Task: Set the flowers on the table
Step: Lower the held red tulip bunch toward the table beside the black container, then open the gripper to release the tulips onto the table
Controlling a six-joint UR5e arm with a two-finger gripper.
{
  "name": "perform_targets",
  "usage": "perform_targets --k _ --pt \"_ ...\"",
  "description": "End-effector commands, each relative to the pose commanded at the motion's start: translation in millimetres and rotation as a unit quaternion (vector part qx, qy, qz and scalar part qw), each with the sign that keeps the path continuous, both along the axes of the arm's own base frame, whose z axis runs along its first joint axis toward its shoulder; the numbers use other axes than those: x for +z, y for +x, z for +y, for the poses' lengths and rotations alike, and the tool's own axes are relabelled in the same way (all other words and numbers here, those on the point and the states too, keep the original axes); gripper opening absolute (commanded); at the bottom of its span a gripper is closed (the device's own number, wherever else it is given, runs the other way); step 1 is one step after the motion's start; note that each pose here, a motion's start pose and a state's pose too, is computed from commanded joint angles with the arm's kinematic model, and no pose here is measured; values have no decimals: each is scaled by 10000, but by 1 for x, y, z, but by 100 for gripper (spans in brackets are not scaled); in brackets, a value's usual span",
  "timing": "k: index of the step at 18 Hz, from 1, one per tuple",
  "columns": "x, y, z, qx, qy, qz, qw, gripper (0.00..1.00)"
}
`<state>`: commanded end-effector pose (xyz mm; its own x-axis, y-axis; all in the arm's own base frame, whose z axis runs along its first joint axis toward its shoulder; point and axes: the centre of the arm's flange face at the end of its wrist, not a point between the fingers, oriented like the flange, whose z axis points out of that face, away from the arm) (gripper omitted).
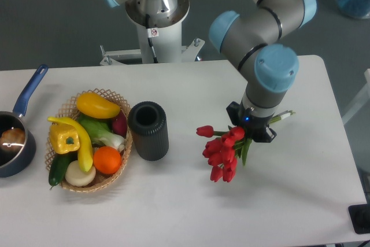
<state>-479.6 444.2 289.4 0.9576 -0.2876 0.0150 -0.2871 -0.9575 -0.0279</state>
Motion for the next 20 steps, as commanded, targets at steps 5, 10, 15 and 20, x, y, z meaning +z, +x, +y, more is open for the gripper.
perform_targets --k 5,10,15,20 --pt "-8 4 7 239 11 -8 9997 9" --pt "-16 5 4 208 2 -37 9998 63" --pt "-10 5 4 223 50 -4 9997 100" --pt "-1 1 0 260 178 42 9995 100"
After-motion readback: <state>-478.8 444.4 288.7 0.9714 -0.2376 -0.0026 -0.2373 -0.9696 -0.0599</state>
